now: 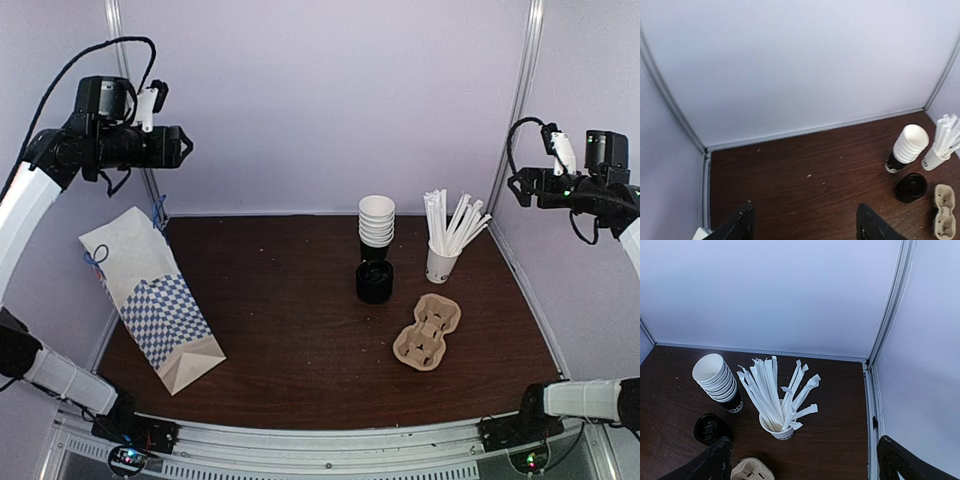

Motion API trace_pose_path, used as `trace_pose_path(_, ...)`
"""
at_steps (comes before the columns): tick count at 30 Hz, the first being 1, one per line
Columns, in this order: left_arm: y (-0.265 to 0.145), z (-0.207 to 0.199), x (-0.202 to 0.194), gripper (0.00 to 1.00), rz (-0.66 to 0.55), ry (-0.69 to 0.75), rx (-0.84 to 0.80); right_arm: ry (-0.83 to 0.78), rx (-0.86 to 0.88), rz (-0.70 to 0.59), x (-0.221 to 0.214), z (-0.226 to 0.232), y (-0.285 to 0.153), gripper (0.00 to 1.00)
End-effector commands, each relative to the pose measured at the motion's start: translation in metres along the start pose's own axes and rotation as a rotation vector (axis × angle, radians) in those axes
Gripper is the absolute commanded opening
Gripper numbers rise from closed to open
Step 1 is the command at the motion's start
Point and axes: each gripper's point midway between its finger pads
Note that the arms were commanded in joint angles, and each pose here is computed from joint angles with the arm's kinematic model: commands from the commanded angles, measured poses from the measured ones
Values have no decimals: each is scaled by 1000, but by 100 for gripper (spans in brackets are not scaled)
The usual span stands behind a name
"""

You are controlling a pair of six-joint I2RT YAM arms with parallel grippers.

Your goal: Pack the takeout coffee

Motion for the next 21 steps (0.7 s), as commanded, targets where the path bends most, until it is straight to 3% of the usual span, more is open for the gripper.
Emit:
trace_pose_path(1, -17, -79, 36, 69, -89, 102, -300, 2, -34, -14, 1, -5, 7, 100)
trace_pose_path(6, -28, -186, -5, 63, 27, 290, -613, -29, 2, 17, -14, -1, 24, 100)
trace_pose_path(11, -42, -272, -127, 49, 302, 511, -822, -48, 56, 54, -32, 7, 42, 100)
trace_pose_path(15, -49, -275, -238, 33, 618, 513, -818, -71, 83, 92, -48, 11, 50, 100)
trace_pose_path(18, -52, -250, -301, 22, 745, 466, -715, -70, 99, 106, -59, 14, 56, 100)
trace_pose_path(21, -49, -205, -348, 8, 817, 407, -511, -72, 118, 116, -67, 17, 60, 100)
Point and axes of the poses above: each gripper's point midway between its finger pads, its own y axis out along the fingers, its own z axis along the line the jaws close on, x = y × z, and after that the axes turned 3 degrees about -y, right-handed
